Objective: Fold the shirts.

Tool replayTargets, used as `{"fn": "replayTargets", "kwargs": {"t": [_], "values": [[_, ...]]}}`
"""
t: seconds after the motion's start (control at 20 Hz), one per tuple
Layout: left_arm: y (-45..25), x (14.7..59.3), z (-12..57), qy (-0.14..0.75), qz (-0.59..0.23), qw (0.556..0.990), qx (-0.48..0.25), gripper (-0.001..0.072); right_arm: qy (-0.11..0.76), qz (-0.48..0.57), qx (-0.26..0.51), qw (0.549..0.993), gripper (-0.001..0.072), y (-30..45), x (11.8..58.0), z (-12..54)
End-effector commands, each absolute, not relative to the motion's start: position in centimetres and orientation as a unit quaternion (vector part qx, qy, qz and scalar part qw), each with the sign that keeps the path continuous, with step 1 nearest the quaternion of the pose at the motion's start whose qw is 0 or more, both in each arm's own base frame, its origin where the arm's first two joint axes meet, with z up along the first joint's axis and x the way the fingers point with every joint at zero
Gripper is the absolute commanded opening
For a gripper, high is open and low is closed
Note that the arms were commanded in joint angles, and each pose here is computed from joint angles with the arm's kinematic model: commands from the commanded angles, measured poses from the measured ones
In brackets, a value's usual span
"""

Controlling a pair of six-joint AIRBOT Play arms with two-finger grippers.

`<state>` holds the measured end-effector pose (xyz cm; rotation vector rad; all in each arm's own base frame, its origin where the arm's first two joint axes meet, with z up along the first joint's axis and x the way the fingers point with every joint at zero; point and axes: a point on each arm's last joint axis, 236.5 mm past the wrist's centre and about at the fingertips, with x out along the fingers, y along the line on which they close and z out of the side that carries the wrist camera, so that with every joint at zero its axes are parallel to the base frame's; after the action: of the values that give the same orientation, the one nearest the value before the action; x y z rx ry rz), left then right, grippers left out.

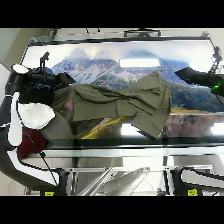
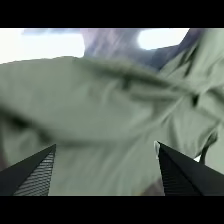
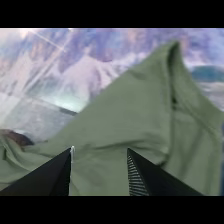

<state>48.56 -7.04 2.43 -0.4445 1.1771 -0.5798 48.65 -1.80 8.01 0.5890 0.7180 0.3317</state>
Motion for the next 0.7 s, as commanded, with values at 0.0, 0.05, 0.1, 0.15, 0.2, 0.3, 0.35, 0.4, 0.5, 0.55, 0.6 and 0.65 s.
{"fn": "replayTargets", "kwargs": {"t": [0.0, 0.05, 0.1, 0.15, 0.2, 0.3, 0.35, 0.4, 0.5, 0.55, 0.6, 0.65], "values": [[-5.1, 43.4, -0.8, 0.635, -0.244, 0.701, -0.214, 0.071, 0.408, 0.121, 0.302, 0.853, 0.0391, -7.1, 44.6, 5.1], [-5.1, 41.7, -2.3, 0.655, -0.235, 0.686, -0.216, 0.0709, 0.422, 0.102, 0.313, 0.845, 0.039, -8.5, 43.5, 4.0], [-5.1, 40.0, -4.1, 0.673, -0.223, 0.672, -0.213, 0.0709, 0.431, 0.089, 0.323, 0.838, 0.039, -9.6, 42.5, 2.9], [-5.0, 38.5, -5.9, 0.69, -0.21, 0.661, -0.209, 0.0708, 0.436, 0.08, 0.335, 0.831, 0.0391, -10.2, 41.6, 2.1], [-5.1, 37.3, -7.4, 0.702, -0.202, 0.651, -0.207, 0.0693, 0.441, 0.074, 0.344, 0.826, 0.039, -10.7, 40.8, 1.3], [-5.6, 36.2, -9.2, 0.709, -0.193, 0.642, -0.218, 0.0693, 0.45, 0.068, 0.351, 0.818, 0.039, -11.1, 39.9, 0.4], [-6.0, 36.0, -9.8, 0.71, -0.19, 0.642, -0.218, 0.0693, 0.451, 0.071, 0.349, 0.818, 0.039, -11.0, 39.8, 0.4], [-6.1, 35.7, -10.3, 0.711, -0.188, 0.642, -0.217, 0.0692, 0.453, 0.074, 0.35, 0.817, 0.039, -10.9, 39.7, 0.4], [-6.7, 35.0, -11.1, 0.717, -0.19, 0.636, -0.214, 0.0692, 0.457, 0.077, 0.349, 0.814, 0.039, -10.7, 39.5, 0.3], [-7.0, 34.6, -11.3, 0.72, -0.194, 0.632, -0.211, 0.0691, 0.46, 0.076, 0.346, 0.814, 0.039, -10.8, 39.4, 0.2], [-7.5, 34.4, -11.5, 0.721, -0.197, 0.631, -0.208, 0.0691, 0.466, 0.073, 0.34, 0.814, 0.039, -10.9, 39.1, -0.1], [-7.9, 34.1, -11.8, 0.723, -0.198, 0.629, -0.206, 0.0691, 0.473, 0.071, 0.334, 0.812, 0.0391, -11.1, 38.9, -0.5]]}}
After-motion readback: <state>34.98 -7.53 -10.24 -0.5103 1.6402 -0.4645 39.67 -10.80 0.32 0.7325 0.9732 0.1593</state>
